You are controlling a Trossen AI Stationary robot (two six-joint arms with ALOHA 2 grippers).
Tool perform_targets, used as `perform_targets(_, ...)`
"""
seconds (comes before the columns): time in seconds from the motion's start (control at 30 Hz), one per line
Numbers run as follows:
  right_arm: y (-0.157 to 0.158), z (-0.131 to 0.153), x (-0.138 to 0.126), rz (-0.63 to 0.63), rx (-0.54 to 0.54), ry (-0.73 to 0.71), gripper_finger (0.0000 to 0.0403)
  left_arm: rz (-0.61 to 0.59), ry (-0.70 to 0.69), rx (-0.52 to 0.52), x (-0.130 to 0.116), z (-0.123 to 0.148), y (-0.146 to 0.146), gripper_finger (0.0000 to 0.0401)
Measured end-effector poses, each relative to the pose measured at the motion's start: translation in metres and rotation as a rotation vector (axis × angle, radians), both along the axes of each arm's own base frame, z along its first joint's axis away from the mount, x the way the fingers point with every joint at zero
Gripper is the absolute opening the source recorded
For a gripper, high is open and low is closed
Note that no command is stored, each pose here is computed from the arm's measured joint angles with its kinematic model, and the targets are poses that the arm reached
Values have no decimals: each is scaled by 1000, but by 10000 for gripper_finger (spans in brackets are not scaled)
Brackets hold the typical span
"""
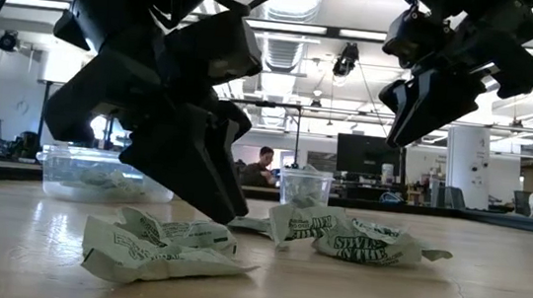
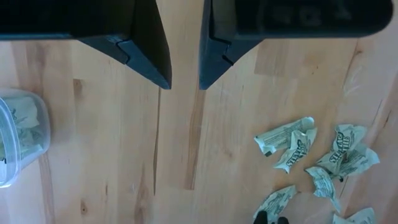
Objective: Pick and place items into bin
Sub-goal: Put the stevia packet into the bottom transparent bin
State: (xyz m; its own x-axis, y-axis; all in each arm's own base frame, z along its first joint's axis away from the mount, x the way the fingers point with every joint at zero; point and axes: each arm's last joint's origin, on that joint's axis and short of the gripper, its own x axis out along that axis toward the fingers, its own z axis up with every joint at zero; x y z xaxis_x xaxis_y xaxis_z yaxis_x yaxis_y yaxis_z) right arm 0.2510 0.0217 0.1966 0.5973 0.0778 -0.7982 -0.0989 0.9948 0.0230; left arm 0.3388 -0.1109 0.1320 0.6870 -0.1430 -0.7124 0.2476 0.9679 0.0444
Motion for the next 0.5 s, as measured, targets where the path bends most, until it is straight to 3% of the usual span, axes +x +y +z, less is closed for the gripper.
perform_targets(0.17, 0, 0, 0, 0, 0, 0, 66, 3, 27, 9, -2, -2, 2, 79)
perform_targets(0.4, 0, 0, 0, 0, 0, -1, 63, -17, 42, 40, -2, -3, 4, 11)
perform_targets(0.5, 0, 0, 0, 0, 0, -1, 63, -29, 37, 56, -1, -1, 4, 6)
